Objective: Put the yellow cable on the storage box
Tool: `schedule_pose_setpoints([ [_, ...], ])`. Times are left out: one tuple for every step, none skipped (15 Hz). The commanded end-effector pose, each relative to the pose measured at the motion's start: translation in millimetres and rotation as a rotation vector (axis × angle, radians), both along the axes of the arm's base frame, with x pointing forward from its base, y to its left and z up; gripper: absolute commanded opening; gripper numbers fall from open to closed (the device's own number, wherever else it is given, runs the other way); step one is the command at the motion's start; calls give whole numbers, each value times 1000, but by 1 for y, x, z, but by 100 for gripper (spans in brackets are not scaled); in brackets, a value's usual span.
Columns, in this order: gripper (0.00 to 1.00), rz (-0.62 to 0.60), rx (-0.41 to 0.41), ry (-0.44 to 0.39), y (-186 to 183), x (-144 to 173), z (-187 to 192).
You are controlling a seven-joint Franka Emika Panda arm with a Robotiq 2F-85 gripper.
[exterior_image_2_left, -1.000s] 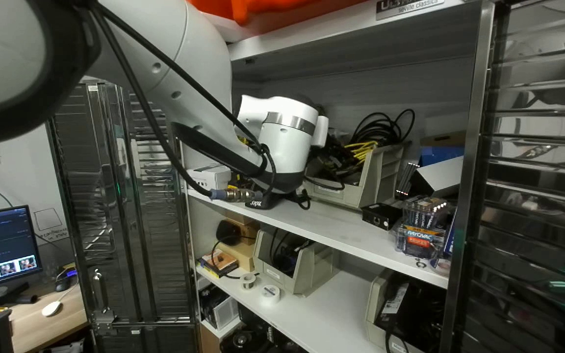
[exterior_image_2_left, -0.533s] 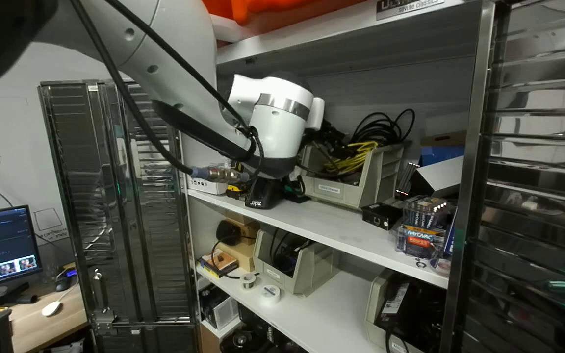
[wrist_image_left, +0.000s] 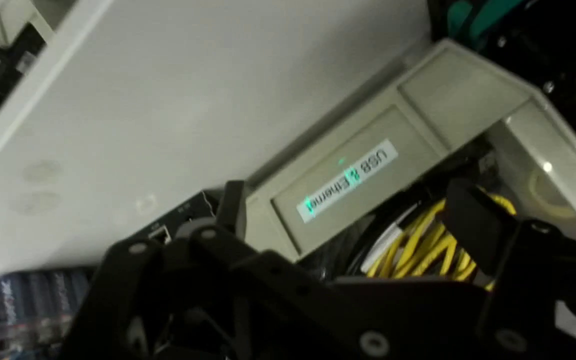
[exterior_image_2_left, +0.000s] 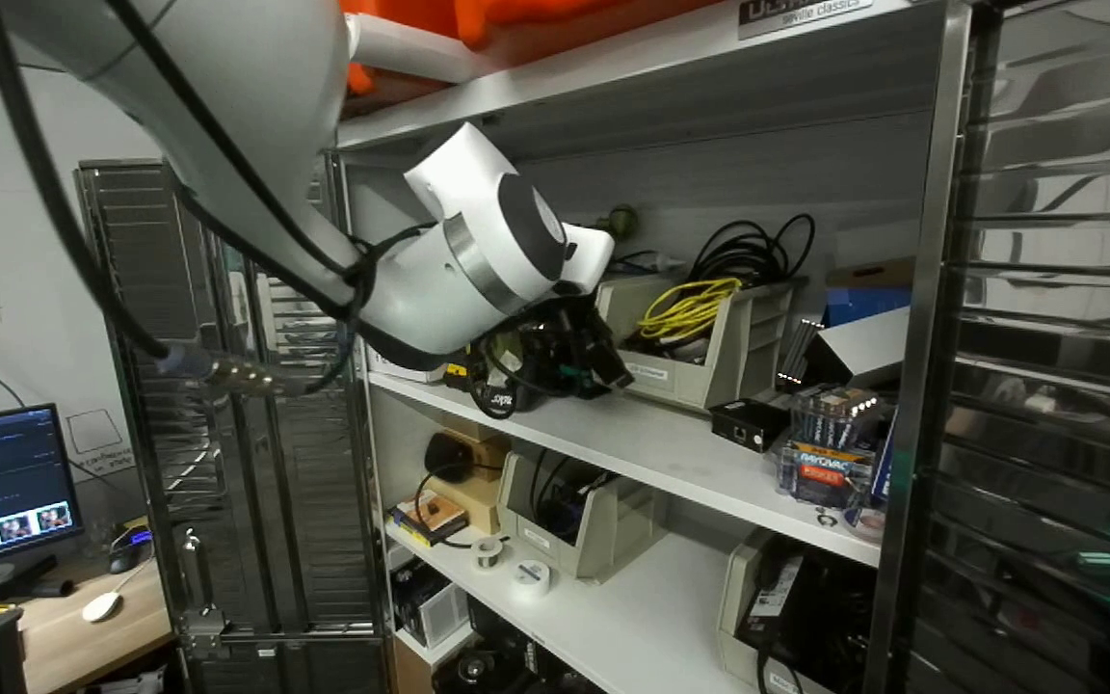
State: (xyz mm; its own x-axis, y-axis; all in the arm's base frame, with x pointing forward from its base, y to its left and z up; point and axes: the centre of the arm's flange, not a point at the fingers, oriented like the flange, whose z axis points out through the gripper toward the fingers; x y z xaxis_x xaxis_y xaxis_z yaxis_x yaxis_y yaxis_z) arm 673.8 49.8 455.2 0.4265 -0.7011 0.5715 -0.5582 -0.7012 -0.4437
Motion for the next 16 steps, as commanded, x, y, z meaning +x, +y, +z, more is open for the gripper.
schedule_pose_setpoints([
  [100, 93, 79, 161, -20, -36, 51],
  [100, 123, 106, 201, -18, -42, 55],
  [100, 157, 136, 237, -16, -48, 59],
  [100, 187, 165, 279, -12, -50, 62],
  [100, 221, 195, 322, -9, -53, 66],
  [100, 253, 223, 371, -7, -56, 72],
  [100, 284, 248, 427, -7, -59, 80],
  [100, 318, 273, 484, -11, -63, 91],
  [100, 348, 295, 546, -18, -69, 100],
  [100, 385, 322, 599, -28, -76, 108],
  [100, 430, 346, 659, -36, -86, 107],
  [100, 385, 335, 599, -3, -66, 48],
  [100, 410, 350, 633, -13, -71, 50],
  [100, 421, 357, 642, -20, -73, 52],
  [100, 426, 359, 640, -22, -73, 55],
  [100, 427, 359, 637, -24, -73, 58],
])
